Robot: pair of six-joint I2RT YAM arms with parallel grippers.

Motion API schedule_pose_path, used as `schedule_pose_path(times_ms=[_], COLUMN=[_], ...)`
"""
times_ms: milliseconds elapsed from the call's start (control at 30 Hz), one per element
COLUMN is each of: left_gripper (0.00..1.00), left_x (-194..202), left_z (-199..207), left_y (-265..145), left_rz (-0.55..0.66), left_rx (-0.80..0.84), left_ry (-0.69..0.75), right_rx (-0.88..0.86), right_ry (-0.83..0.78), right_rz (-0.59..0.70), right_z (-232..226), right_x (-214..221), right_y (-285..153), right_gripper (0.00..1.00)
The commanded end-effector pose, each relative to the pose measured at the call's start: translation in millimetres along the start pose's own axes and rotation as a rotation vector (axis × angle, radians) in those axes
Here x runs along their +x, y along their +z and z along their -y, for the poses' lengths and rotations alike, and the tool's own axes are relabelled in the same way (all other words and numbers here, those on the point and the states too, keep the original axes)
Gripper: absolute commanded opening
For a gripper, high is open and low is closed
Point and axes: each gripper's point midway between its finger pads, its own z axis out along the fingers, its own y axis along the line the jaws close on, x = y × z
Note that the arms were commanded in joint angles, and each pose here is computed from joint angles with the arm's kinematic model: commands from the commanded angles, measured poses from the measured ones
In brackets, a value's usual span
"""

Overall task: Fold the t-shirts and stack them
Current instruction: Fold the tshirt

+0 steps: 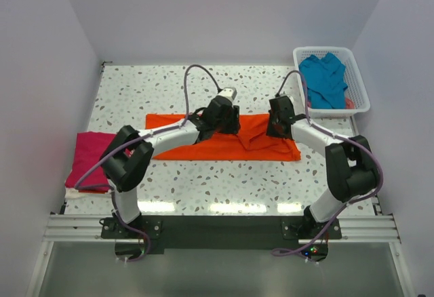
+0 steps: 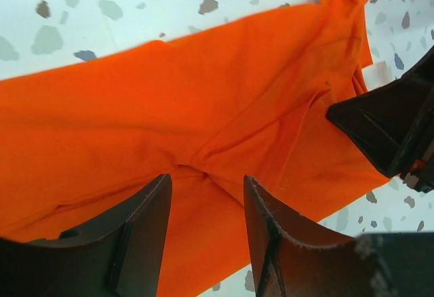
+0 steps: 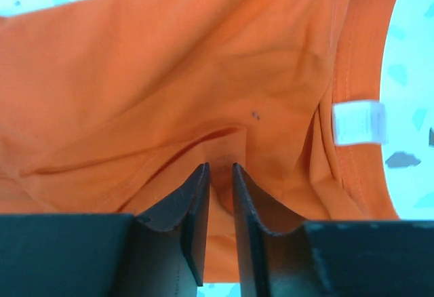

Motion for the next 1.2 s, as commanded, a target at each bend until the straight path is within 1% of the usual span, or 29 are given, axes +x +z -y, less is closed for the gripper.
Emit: schedule_pose_path(times_ms=[0,33,100,233,267,400,500,567,700,900,1167], left_gripper=[0.52,0.52,0.54,0.55,0.55,0.55,0.54,0.51,0.43,0.39,0.33], left_x=[-4,2,5,13,10,18,23,26,35,46,59], left_z=[21,22,33,48,52,60,59,58,52,45,33], left_y=[4,9,10,15,15,19,21,23,26,25,23], left_rz=[0.008,-0.005,-0.005,-0.009,0.000,-0.012,-0.017,-0.019,-0.037,-0.054,-0.076], left_rx=[-0.003,-0.010,-0.008,0.009,0.012,0.002,-0.026,-0.043,-0.073,-0.088,-0.112], left_ry=[0.101,0.121,0.147,0.193,0.200,0.246,0.271,0.279,0.291,0.302,0.299], right_rx=[-0.054,-0.067,-0.081,-0.099,-0.112,-0.146,-0.157,-0.165,-0.170,-0.168,-0.166], right_ry=[0.015,0.016,0.023,0.033,0.036,0.050,0.047,0.050,0.050,0.056,0.067], right_rz=[0.038,0.032,0.040,0.048,0.050,0.077,0.069,0.069,0.058,0.047,0.047], right_z=[-6,-6,-7,-4,-5,-6,-5,-4,1,7,10], right_x=[-3,1,2,9,10,10,16,20,33,46,52], right_y=[-12,-13,-19,-27,-30,-43,-45,-48,-51,-52,-53], right_gripper=[0.23,0.18,0.13,0.06,0.04,0.03,0.02,0.02,0.02,0.02,0.02])
